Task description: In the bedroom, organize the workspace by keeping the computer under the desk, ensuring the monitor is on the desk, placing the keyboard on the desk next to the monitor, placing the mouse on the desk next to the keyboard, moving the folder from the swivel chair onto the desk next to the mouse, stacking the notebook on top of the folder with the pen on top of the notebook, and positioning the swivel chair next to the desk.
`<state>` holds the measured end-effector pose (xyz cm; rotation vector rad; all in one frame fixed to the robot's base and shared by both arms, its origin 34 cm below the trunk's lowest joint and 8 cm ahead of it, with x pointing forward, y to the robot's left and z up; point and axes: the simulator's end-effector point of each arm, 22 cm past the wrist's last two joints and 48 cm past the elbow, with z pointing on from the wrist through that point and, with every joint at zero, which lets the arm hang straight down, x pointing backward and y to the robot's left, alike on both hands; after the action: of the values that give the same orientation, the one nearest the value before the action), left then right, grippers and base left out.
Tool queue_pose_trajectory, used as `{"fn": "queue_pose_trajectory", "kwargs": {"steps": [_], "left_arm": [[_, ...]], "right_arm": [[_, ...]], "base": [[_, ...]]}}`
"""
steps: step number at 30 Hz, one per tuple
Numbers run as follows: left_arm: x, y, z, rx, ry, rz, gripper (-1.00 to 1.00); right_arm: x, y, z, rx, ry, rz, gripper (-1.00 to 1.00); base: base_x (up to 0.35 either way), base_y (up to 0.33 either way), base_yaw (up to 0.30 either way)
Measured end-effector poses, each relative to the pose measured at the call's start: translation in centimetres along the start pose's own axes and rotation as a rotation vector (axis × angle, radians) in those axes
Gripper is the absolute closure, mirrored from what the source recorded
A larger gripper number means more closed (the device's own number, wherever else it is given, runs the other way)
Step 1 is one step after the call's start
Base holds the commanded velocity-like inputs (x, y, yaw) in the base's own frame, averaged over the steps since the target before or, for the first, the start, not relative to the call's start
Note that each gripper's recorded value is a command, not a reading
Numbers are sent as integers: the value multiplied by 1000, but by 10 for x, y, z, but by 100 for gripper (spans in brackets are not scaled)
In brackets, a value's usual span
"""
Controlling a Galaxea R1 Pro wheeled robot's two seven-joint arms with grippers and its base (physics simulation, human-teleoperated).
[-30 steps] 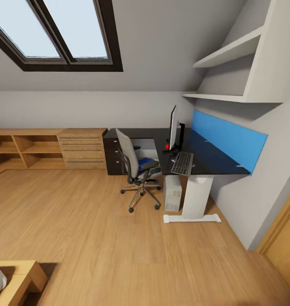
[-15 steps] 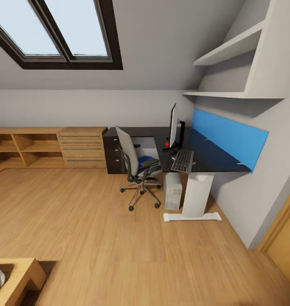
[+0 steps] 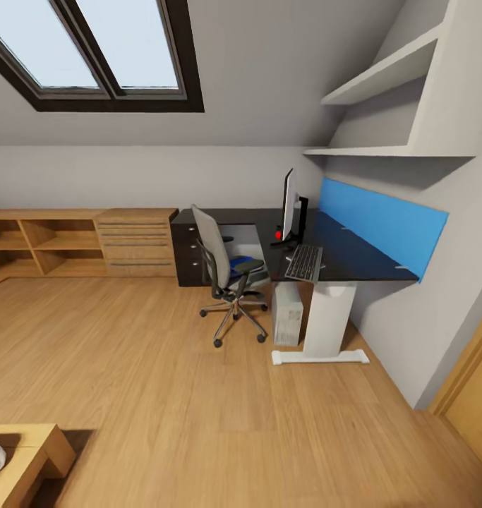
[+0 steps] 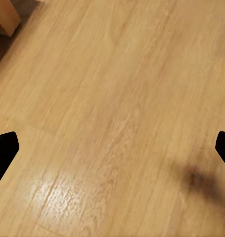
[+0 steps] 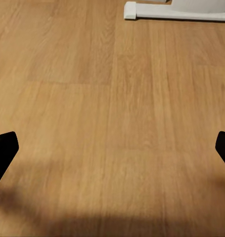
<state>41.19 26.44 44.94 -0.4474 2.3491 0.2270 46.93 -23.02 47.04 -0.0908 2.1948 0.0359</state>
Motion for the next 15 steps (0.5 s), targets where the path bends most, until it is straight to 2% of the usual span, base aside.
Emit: {"fn": "queue_pose_trajectory", "kwargs": {"steps": [15], "left_arm": [[22, 2, 19, -4, -2, -2, -100]], "right_arm": [[26, 0, 14, 1, 1, 0, -100]], "base": [[0, 0, 0]]}}
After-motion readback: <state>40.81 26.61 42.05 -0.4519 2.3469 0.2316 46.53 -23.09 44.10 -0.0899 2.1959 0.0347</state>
